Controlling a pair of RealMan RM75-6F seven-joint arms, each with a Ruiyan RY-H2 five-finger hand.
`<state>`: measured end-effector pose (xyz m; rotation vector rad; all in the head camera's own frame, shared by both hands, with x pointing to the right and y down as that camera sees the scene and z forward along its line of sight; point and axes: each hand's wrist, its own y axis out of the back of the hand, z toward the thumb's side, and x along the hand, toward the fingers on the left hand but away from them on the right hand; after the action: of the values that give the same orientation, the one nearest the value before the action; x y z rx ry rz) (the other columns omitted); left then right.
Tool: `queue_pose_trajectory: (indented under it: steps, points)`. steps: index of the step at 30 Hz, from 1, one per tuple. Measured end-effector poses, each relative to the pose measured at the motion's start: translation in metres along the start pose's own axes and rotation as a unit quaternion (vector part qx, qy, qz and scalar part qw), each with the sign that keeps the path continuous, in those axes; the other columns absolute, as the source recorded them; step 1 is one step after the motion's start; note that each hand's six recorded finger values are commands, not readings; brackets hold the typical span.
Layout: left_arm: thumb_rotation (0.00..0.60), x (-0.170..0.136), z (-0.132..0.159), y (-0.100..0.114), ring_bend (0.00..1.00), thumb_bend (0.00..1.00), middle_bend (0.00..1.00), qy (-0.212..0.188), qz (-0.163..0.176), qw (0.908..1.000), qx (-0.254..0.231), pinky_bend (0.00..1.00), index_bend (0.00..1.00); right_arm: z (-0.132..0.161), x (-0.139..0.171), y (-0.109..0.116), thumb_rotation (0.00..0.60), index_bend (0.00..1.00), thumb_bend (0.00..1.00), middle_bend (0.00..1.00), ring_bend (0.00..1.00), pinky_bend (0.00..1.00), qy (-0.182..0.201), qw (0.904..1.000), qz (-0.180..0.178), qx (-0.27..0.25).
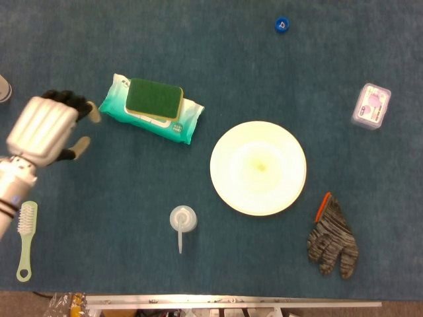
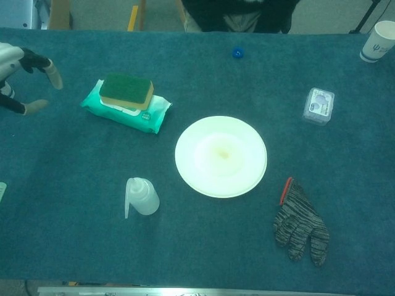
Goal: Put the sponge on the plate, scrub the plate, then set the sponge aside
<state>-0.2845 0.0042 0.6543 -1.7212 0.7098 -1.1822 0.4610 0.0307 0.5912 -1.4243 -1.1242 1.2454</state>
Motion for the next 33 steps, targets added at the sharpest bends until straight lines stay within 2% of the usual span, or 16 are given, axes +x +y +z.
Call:
queue_pose_trajectory:
  steps: [2, 3, 5, 10, 12, 22, 33]
  points:
    - [0.582, 0.013, 0.007, -0.003, 0.26, 0.32, 0.33, -0.008, -0.008, 0.9999, 0.001, 0.3, 0.34, -0.001, 0.0, -0.002, 0.6, 0.54, 0.33, 0.43, 0.36, 0.5, -0.002, 1.0, 0.003, 0.0]
    - [0.549, 0.018, 0.009, -0.005, 0.24, 0.32, 0.31, -0.011, -0.012, 0.9999, 0.003, 0.29, 0.31, -0.002, 0.0, -0.004, 0.6, 0.54, 0.33, 0.43, 0.36, 0.5, -0.004, 1.0, 0.005, 0.0]
    - [0.433, 0.029, 0.014, -0.008, 0.17, 0.3, 0.25, -0.015, -0.021, 0.9996, 0.01, 0.26, 0.26, -0.003, 0.0, -0.005, 0.6, 0.54, 0.33, 0.43, 0.36, 0.5, -0.006, 1.0, 0.007, -0.001]
    - [0.259, 0.05, 0.023, -0.01, 0.04, 0.29, 0.13, -0.023, -0.034, 0.9984, 0.039, 0.19, 0.14, -0.006, 0.0, -0.007, 0.6, 0.54, 0.33, 0.43, 0.36, 0.5, -0.009, 0.9999, 0.008, -0.002]
    - [0.219, 0.057, 0.026, -0.013, 0.02, 0.29, 0.09, -0.024, -0.045, 0.9974, 0.051, 0.18, 0.1, -0.008, 0.001, -0.008, 0.6, 0.54, 0.33, 0.43, 0.36, 0.5, -0.011, 0.9999, 0.009, -0.003]
    - [0.151, 0.089, 0.038, -0.023, 0.01, 0.29, 0.04, -0.017, -0.08, 0.9924, 0.092, 0.16, 0.05, -0.008, -0.002, -0.016, 0.6, 0.54, 0.33, 0.43, 0.36, 0.5, -0.013, 0.9997, 0.019, -0.005]
    - [0.145, 0.117, 0.041, -0.028, 0.0, 0.25, 0.03, 0.016, -0.107, 0.9862, 0.126, 0.16, 0.04, -0.014, 0.001, -0.016, 0.6, 0.54, 0.33, 0.43, 0.36, 0.5, -0.02, 0.9996, 0.019, -0.008]
